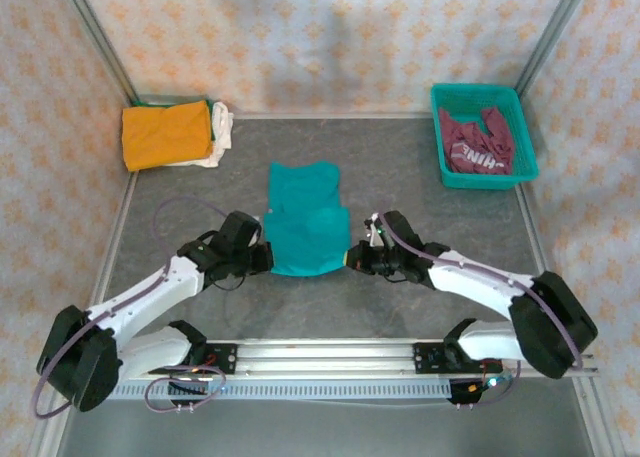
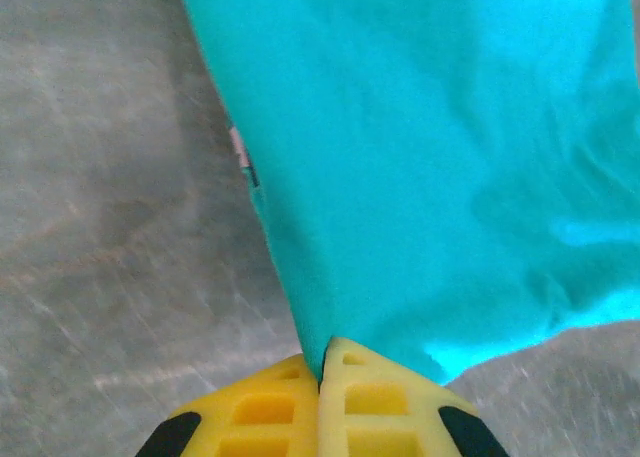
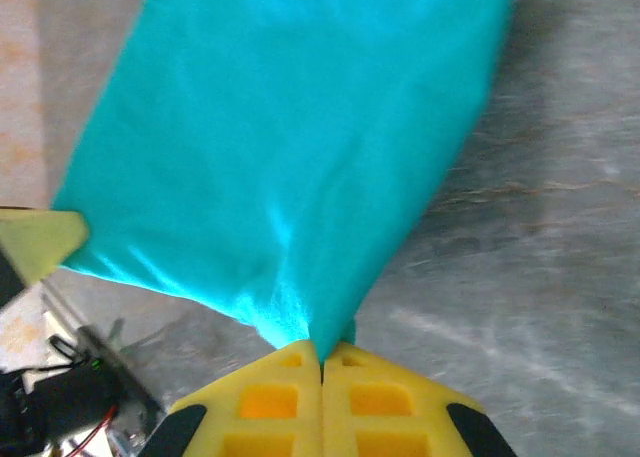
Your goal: Fold and stack the t-shirts
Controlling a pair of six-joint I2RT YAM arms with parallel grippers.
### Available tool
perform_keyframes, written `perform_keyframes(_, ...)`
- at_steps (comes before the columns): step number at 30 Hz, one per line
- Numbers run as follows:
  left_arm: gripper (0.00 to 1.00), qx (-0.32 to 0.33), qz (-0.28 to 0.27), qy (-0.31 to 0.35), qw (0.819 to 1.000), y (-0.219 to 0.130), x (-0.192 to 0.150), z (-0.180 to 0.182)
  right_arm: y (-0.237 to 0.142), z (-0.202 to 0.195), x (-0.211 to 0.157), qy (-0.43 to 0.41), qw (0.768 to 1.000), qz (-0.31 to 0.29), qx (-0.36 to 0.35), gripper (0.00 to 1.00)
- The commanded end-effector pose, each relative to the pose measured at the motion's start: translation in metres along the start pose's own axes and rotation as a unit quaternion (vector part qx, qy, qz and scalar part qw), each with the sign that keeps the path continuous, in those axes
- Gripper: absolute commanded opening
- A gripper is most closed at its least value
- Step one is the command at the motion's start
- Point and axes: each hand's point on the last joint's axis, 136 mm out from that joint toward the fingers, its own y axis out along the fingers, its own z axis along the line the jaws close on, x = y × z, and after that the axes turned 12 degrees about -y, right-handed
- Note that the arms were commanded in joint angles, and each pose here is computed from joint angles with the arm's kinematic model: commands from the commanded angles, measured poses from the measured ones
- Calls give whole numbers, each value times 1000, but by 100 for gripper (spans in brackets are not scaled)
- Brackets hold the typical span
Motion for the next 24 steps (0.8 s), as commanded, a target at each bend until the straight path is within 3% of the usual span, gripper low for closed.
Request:
perform_keyframes(1,0,11,10,-12,1000,-13,-9,3,-10,3,12,-1,999,-32,-18,0)
perform_keyframes(6,0,-1,-64,-3,998,-49,34,-17,-39,20,60,-32,992,-109,-45,0)
perform_keyframes(10,0,-22,-101,-21,994,-60,77,-31,-45,33,101,-66,988,-129,-60,0)
perform_keyframes(18,0,-3,-140,-22,990,-51,150,-49,-30,10,187,-50,980,-161,-105,0)
perform_keyframes(24,0,37,-158,-32,986,-38,196,-38,-7,1,217,-52,981,-151,-106,0)
